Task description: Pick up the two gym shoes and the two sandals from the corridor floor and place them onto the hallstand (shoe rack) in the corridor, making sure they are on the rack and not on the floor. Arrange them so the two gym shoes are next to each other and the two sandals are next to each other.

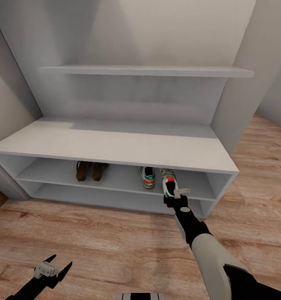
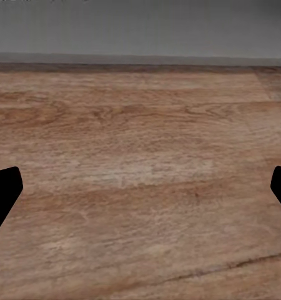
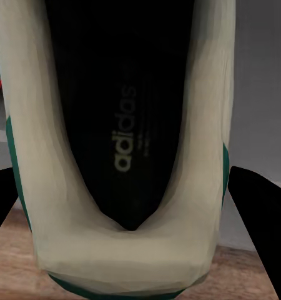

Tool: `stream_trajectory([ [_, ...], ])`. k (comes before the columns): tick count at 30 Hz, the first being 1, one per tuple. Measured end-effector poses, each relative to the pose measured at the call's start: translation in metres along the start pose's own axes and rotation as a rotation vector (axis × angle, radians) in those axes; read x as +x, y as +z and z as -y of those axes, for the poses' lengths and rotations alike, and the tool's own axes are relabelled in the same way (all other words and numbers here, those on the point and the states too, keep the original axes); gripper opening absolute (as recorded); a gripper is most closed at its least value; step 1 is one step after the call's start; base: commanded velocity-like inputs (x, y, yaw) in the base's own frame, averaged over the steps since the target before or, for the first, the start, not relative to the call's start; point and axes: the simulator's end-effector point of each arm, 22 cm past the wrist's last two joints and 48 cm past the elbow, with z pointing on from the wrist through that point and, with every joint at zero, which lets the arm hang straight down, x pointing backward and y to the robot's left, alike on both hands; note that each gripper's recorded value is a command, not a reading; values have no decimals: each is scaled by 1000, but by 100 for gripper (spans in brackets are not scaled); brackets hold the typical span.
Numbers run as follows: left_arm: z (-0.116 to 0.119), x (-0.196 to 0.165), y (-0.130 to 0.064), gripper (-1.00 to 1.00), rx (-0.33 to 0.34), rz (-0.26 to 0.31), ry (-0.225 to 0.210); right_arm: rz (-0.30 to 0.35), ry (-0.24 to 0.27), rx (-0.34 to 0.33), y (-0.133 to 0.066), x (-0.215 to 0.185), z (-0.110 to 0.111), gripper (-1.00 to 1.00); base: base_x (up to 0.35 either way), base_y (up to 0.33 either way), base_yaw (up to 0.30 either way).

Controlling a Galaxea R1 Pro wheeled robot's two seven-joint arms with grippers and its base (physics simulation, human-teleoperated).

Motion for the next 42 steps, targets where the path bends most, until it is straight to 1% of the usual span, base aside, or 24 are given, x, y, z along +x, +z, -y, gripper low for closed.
stream_trajectory([
  [10, 0, 3, 0, 100, 0, -5, -2, -6, 0, -1, 1, 4, 0, -100, 3, 0, 0],
  [18, 0, 3, 0, 100, 0, -6, -2, -6, 0, 0, 2, 4, 0, -100, 178, 18, 0],
  [28, 0, 3, 0, 100, 2, -6, -1, -6, 0, 0, 2, 4, 0, -100, 17, 2, 0],
  [34, 0, 3, 0, 100, 1, -6, -1, -5, 0, 1, 2, 3, 0, -100, 158, 0, 0],
  [42, 0, 3, 0, 100, 2, -6, -1, -5, 0, 0, 2, 4, 0, -100, 28, 0, 0],
])
